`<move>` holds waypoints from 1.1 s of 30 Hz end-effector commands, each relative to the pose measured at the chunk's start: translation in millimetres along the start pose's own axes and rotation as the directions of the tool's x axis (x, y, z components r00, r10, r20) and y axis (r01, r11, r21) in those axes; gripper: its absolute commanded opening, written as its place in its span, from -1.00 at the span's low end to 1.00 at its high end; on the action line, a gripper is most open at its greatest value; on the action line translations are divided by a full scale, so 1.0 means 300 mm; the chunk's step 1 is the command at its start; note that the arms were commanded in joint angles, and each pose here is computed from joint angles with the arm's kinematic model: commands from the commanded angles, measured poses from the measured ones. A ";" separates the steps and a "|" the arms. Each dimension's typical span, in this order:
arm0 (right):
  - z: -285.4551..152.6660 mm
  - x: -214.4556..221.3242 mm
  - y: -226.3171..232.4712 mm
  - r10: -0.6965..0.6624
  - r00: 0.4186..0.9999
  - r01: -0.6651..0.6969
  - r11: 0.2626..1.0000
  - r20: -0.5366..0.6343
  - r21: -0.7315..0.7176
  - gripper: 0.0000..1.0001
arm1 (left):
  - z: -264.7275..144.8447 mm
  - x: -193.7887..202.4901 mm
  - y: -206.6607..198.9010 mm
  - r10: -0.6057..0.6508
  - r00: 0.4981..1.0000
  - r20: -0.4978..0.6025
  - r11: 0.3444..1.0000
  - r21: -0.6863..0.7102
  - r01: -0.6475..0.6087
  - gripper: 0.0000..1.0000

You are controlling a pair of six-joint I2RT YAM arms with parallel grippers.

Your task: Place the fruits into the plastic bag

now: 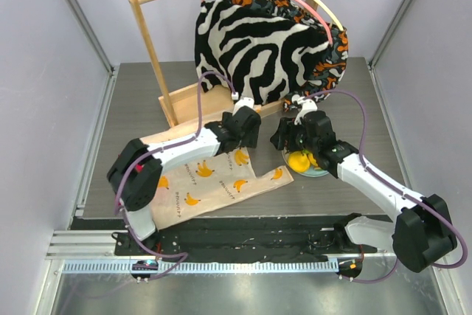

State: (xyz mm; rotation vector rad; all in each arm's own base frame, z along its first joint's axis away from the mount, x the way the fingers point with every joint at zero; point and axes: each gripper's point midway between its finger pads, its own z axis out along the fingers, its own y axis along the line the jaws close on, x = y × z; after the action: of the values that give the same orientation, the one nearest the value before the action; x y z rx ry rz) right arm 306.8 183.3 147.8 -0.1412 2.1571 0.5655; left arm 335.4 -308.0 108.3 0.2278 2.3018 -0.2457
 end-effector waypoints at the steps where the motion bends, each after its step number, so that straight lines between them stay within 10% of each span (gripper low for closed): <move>1: -0.013 -0.010 -0.008 0.012 0.999 -0.012 1.000 0.030 0.006 0.33 | 0.014 0.000 0.097 0.079 0.996 -0.039 0.974 -0.209 -0.086 0.47; 17: -0.029 0.008 -0.030 0.010 0.999 -0.009 1.000 0.032 -0.013 0.36 | 0.057 0.042 0.095 0.119 0.990 -0.076 0.963 -0.234 -0.134 -0.25; 23: -0.025 0.016 -0.040 0.007 1.000 -0.007 1.000 0.024 -0.006 0.36 | 0.026 0.019 0.084 0.097 0.994 -0.047 0.974 -0.202 -0.104 -1.00; 33: -0.017 -0.040 0.097 0.017 0.998 -0.004 0.975 0.056 -0.221 0.36 | -0.269 -0.161 0.056 -0.096 0.963 0.253 0.985 0.166 0.055 -1.00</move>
State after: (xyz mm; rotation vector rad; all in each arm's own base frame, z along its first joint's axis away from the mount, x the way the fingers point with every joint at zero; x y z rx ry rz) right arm 293.8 182.3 135.4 -0.1664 2.1747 0.6579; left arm 312.3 -265.8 129.6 0.2350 2.2516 -0.1736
